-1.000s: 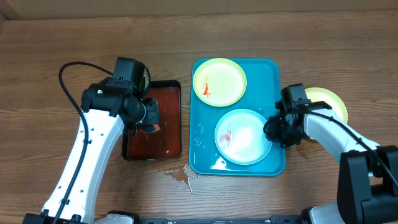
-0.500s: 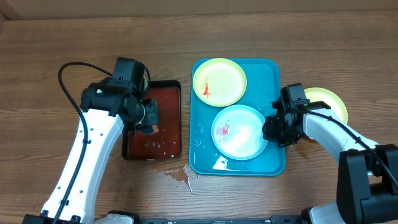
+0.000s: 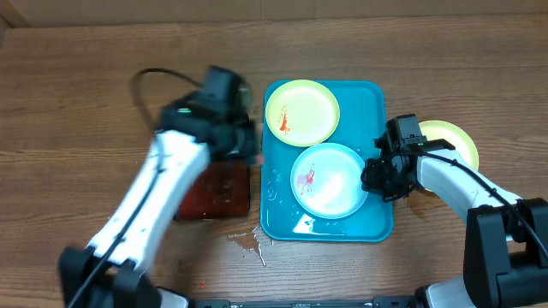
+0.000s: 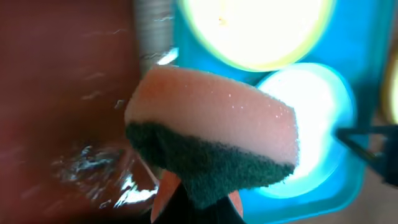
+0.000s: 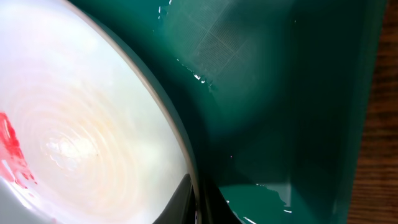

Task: Clean dirty plates on tray and stack at the side
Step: 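Scrub the light-blue plate with the sponge while the right gripper holds it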

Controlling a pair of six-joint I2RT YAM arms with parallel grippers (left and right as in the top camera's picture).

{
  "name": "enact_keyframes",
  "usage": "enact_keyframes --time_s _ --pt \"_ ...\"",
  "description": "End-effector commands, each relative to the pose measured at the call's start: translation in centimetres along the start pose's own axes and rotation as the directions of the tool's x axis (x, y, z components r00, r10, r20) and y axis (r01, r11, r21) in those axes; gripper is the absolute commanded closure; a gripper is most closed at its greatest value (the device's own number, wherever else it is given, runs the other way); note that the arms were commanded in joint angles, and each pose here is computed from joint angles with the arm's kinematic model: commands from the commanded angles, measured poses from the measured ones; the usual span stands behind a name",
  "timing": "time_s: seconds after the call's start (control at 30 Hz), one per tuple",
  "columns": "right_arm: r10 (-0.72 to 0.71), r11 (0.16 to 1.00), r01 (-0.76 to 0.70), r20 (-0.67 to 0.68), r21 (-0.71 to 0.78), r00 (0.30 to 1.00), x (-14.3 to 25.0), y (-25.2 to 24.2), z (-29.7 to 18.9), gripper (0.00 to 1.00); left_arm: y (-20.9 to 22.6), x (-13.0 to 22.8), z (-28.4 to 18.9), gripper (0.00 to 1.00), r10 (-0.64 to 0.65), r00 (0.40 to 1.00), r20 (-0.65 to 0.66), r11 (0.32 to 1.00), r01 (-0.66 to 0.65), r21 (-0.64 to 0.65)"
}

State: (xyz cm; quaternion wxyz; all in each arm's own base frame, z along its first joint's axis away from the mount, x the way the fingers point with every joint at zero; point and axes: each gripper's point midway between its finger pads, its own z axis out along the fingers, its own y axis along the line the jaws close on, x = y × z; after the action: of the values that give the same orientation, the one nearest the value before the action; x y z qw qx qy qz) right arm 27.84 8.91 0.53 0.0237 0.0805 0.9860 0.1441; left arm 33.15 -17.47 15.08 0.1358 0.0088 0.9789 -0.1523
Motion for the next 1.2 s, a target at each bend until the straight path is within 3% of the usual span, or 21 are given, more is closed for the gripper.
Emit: enact_keyframes --time_s 0.0,0.13,0.23,0.4,0.57,0.73,0.8,0.93,1.03,1.17 --pt "0.008 1.000 -0.008 -0.016 0.030 1.000 0.4 -0.6 0.7 0.96 -5.3 1.1 2.4 0.96 0.054 0.998 -0.032 0.993 -0.050 0.105" --pt "0.008 1.000 -0.008 -0.016 0.030 1.000 0.4 -0.6 0.7 0.96 -9.9 1.9 7.0 0.96 0.107 0.994 -0.030 0.982 -0.101 0.157" --pt "0.008 1.000 -0.008 -0.017 0.030 1.000 0.4 -0.6 0.7 0.96 -10.5 2.9 10.8 0.96 0.058 0.995 -0.081 0.989 -0.046 0.143" --pt "0.010 0.999 -0.010 -0.023 0.032 1.000 0.6 -0.6 0.7 0.96 -8.3 4.4 15.1 0.96 -0.037 0.984 -0.177 0.997 0.049 0.060" --pt "0.010 0.999 -0.009 -0.023 0.032 1.000 0.6 -0.6 0.7 0.96 -4.2 4.9 15.3 0.96 -0.192 0.955 -0.225 0.978 0.167 -0.125" --pt "0.010 0.999 -0.010 -0.023 0.032 1.000 0.6 -0.6 0.7 0.96 -2.1 3.8 14.9 0.96 -0.244 0.944 -0.221 0.964 0.210 -0.165" --pt "0.010 0.999 -0.009 -0.023 0.032 1.000 0.6 -0.6 0.7 0.96 -2.4 3.7 15.0 0.96 -0.218 0.947 -0.236 0.973 0.190 -0.134" --pt "0.010 0.999 -0.009 -0.022 0.031 1.000 0.5 -0.6 0.7 0.96 -6.4 3.6 15.7 0.96 -0.032 0.965 -0.261 0.996 0.052 0.070" --pt "0.010 0.999 -0.010 -0.023 0.032 1.000 0.6 -0.6 0.7 0.96 -9.7 5.0 16.7 0.96 0.065 0.954 -0.293 0.977 -0.001 0.214" --pt "0.010 0.999 -0.010 -0.023 0.032 1.000 0.6 -0.6 0.7 0.96 -13.7 8.2 17.4 0.96 0.142 0.904 -0.402 0.918 0.032 0.396"
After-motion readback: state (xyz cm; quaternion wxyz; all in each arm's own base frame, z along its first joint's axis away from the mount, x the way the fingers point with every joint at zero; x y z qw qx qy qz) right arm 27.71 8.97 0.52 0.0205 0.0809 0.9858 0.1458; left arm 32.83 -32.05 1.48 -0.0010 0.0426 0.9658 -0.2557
